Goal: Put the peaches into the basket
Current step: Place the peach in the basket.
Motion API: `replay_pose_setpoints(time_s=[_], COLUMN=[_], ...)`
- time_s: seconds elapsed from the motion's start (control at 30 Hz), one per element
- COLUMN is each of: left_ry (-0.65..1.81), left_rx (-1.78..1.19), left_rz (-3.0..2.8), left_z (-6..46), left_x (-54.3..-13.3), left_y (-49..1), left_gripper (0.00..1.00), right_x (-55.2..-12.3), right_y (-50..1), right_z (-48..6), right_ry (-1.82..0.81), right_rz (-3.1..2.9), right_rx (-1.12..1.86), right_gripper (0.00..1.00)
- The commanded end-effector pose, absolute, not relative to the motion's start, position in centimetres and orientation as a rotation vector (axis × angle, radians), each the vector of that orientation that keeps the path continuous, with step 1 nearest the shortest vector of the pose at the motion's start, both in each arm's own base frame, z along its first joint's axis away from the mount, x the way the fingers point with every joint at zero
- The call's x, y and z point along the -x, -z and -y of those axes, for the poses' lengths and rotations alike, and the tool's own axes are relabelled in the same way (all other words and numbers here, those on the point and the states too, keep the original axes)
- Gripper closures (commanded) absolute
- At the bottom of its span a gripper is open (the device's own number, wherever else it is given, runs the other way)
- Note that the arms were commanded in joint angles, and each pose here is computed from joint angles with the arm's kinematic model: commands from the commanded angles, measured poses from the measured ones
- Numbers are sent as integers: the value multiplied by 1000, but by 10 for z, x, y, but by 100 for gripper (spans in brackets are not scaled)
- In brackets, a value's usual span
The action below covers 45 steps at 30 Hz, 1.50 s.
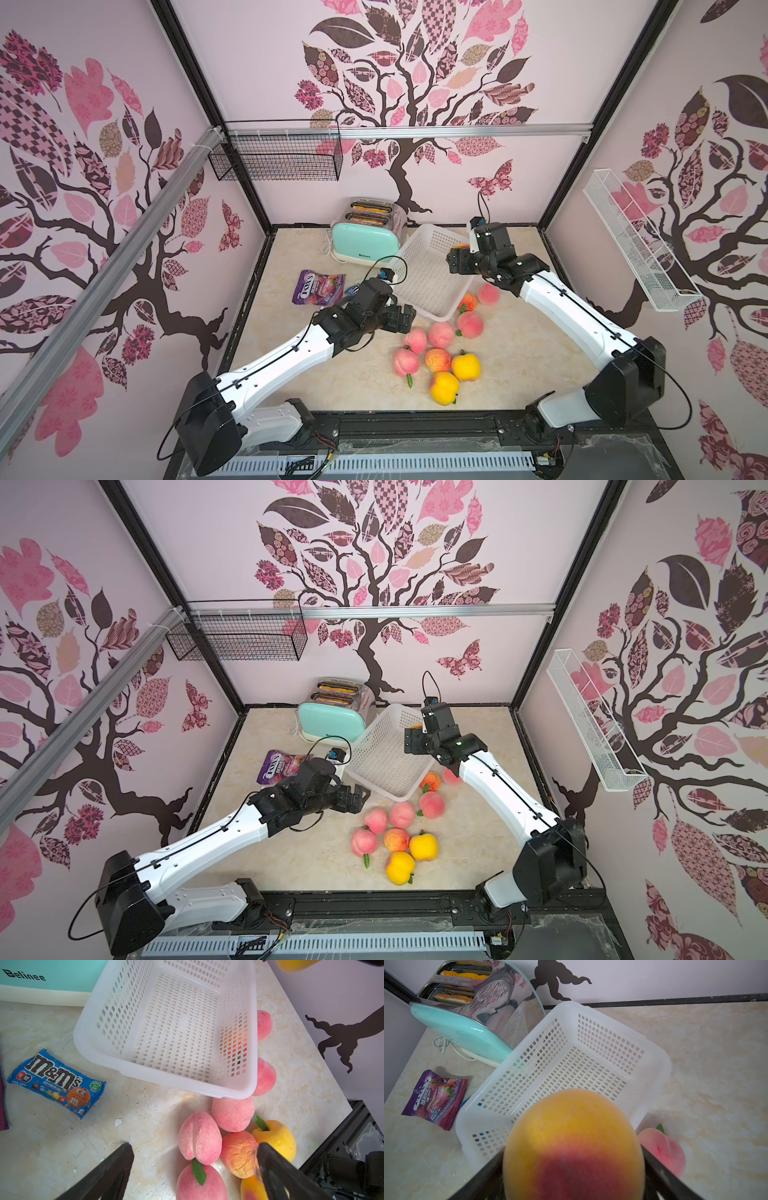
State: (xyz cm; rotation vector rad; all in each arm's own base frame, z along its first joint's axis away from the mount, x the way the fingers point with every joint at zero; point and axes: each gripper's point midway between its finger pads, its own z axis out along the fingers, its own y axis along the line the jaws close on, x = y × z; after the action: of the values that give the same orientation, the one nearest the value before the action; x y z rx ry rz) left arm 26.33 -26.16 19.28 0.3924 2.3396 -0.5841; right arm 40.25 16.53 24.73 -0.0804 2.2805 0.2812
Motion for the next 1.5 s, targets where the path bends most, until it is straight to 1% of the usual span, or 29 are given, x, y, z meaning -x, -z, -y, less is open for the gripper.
replay_pose_setpoints(time_s=[0.0, 0.3, 0.63, 1.1, 1.47], left_ry=[576, 569, 569, 549, 556], left_rx=[-437, -441, -439, -428, -414], left_rz=[-2299, -2221, -2196, -2181, -2193], left_z=[267, 273, 271, 261, 257], left_x=[-273, -293, -302, -298, -294], left_y=[-206, -227, -231, -236, -226], left_gripper=[3, 3, 3, 3, 3], right_x=[-424, -467, -501, -522, -528], right_y=[-257, -221, -183, -131, -110], right_z=[-168, -173, -171, -170, -168], right_ry=[-274, -172, -71, 0, 37], right_rz=[-2240, -2290, -2340, -2414, -2447], right_rx=[110, 125, 144, 136, 133], right_gripper=[13, 13, 13, 13, 14])
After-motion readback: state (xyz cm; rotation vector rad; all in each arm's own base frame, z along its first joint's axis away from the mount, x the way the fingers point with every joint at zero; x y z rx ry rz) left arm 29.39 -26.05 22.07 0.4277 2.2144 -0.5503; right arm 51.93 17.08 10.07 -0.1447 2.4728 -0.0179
